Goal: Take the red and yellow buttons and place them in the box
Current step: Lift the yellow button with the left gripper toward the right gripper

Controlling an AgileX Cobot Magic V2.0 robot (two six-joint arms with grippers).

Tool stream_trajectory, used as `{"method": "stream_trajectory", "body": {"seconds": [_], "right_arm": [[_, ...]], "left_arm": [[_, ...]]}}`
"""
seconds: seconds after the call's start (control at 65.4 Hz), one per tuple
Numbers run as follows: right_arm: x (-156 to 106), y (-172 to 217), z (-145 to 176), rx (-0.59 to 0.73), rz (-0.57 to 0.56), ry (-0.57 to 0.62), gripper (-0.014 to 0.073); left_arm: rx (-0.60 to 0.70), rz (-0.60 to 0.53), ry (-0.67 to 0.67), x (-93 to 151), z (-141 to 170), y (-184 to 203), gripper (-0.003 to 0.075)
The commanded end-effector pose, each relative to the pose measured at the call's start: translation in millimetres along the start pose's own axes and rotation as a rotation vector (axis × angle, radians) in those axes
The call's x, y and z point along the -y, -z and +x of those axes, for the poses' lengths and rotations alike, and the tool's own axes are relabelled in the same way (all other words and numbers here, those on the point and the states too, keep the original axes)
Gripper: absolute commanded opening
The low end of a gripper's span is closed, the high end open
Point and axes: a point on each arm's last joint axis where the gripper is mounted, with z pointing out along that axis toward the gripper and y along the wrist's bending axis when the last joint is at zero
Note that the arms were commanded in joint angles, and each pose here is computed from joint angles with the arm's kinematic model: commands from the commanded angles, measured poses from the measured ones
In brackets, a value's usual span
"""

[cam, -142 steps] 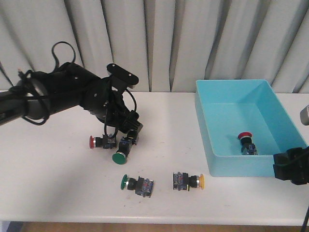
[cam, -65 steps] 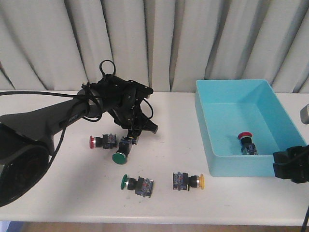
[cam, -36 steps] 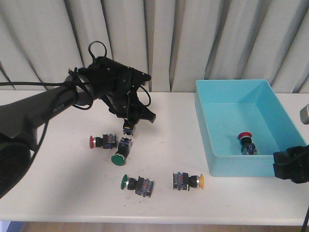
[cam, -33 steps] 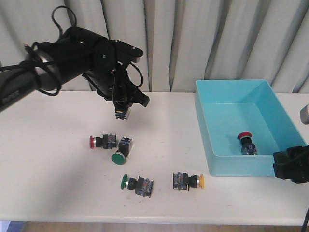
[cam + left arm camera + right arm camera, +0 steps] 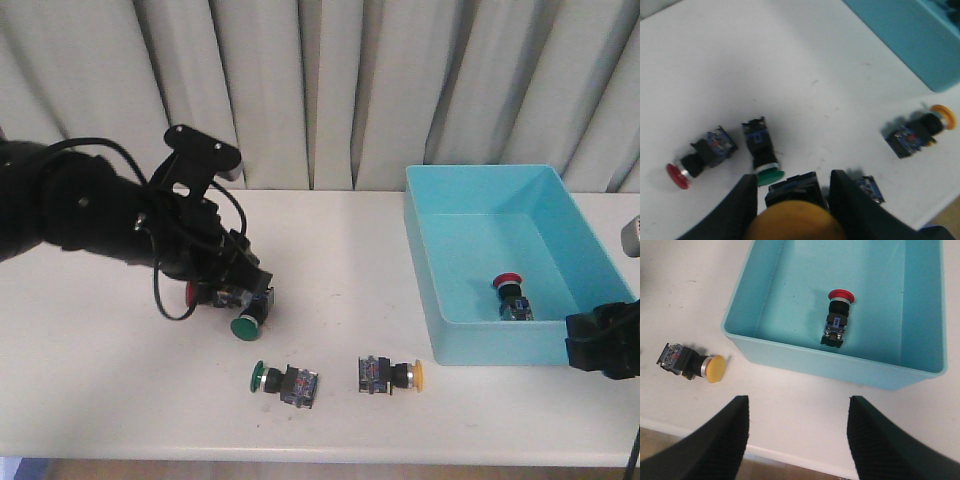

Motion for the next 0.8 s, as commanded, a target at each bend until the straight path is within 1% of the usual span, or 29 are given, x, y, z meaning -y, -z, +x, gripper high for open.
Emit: {"method": "stream_trajectory", "body": {"seconds": [0.0,0.046,0.061,0.138,0.168,0.229,0.291,0.382,0.505,0.627,0.673,0.78], "right_arm": [[2.1,8.2,-12.1,0.093,0.019,0.008,0.0436],[2.0,8.2,-11.9,0.091,0.018,0.009,0.0436],[2.0,8.2,-11.8,0.091,0.018,0.009,0.0436],[1.7,8.1,-10.9,0.081,0.016,0.016,0.0436],[1.6,8.1,-10.6,0.076,0.015,0.023,0.0436],[0.7,8.0,-9.7,0.067,0.005,0.035,0.0436],[-1.0,7.4,-9.5,0.059,-0.015,0.050,0.0440],[-6.3,5.5,-12.1,0.044,-0.081,0.080,0.0471],[-17.8,2.0,-24.1,-0.001,-0.245,0.159,0.0545],[-27.4,-5.5,-37.3,-0.037,-0.409,0.332,0.0573],[-34.2,-9.8,-40.8,-0.033,-0.481,0.450,0.0573],[-58.6,-19.4,-47.9,0.023,-0.601,0.661,0.0566]], "left_arm": [[0.184,0.083,0.002,11.7,-4.0,28.2,0.0164],[0.191,0.127,-0.003,15.9,1.0,30.6,0.0164],[0.193,0.141,-0.030,17.3,2.2,31.0,0.0164],[0.195,0.241,-0.076,26.5,4.1,31.1,0.0164],[0.198,0.283,-0.135,30.5,4.8,31.2,0.0164],[0.223,0.364,-0.193,37.7,4.1,31.4,0.0164],[0.256,0.417,-0.300,42.9,4.0,31.3,0.0164],[0.305,0.477,-0.427,48.8,3.7,31.2,0.0164],[0.339,0.535,-0.507,54.0,4.1,32.3,0.0164],[0.367,0.568,-0.561,57.0,4.3,32.8,0.0164],[0.378,0.573,-0.572,57.6,3.9,33.4,0.0164],[0.397,0.577,-0.616,58.5,3.9,34.1,0.0164]]}}
